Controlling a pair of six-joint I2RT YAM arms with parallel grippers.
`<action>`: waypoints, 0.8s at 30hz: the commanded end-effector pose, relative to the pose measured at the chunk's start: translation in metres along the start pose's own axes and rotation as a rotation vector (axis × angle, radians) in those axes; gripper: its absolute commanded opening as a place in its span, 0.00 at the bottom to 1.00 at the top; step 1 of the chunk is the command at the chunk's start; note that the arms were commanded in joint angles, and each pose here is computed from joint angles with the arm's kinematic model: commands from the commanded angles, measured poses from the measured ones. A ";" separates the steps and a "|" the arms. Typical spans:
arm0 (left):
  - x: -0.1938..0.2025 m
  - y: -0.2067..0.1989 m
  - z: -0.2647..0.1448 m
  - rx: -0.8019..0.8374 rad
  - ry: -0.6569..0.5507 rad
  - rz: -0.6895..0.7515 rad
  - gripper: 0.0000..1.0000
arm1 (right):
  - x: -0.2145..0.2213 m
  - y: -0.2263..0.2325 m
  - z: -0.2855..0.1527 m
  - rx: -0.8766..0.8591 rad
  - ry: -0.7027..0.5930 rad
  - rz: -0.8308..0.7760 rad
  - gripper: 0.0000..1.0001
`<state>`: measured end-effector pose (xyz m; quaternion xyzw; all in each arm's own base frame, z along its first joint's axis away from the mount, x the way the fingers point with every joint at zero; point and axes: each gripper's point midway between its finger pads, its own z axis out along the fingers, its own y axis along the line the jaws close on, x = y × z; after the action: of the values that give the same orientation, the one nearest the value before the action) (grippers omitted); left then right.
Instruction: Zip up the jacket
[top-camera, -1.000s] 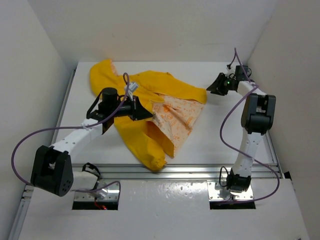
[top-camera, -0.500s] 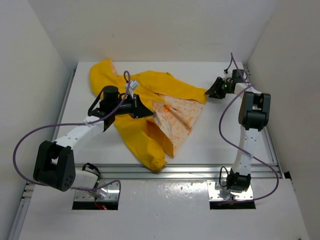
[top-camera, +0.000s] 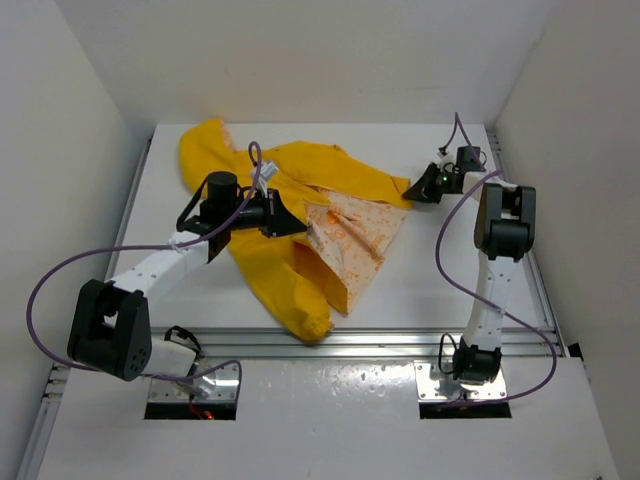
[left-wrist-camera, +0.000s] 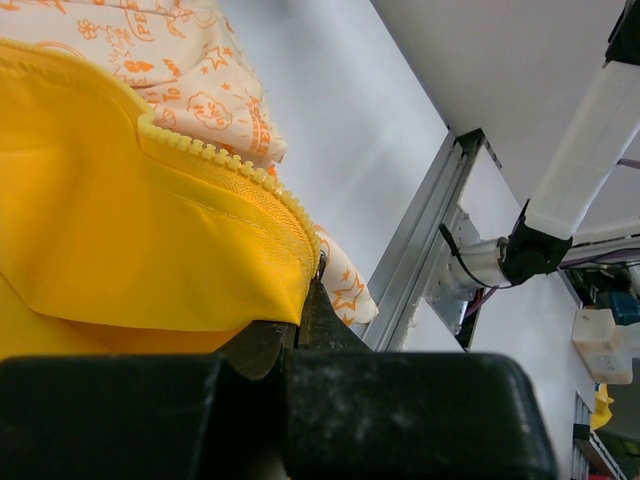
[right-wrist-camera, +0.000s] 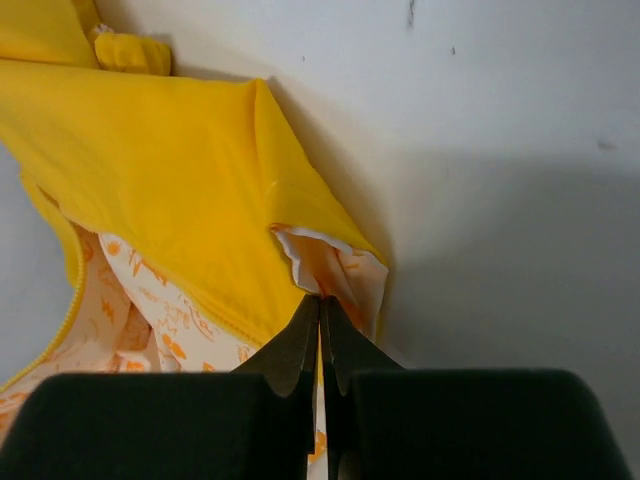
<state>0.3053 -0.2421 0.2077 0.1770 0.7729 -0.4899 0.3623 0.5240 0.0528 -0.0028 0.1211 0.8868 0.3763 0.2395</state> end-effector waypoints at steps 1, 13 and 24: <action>-0.020 -0.006 -0.001 0.030 -0.037 0.042 0.00 | -0.020 0.026 -0.023 -0.104 -0.069 0.008 0.00; -0.018 -0.011 -0.005 0.034 -0.047 0.044 0.00 | -0.016 0.110 -0.121 -0.440 -0.173 0.272 0.00; -0.019 -0.012 -0.008 0.036 -0.049 0.030 0.00 | -0.005 0.100 -0.166 -0.461 -0.290 0.389 0.00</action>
<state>0.3050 -0.2408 0.2094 0.1710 0.7724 -0.4967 0.3571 0.4430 0.0456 0.1316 0.2974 0.7177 0.5848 0.2333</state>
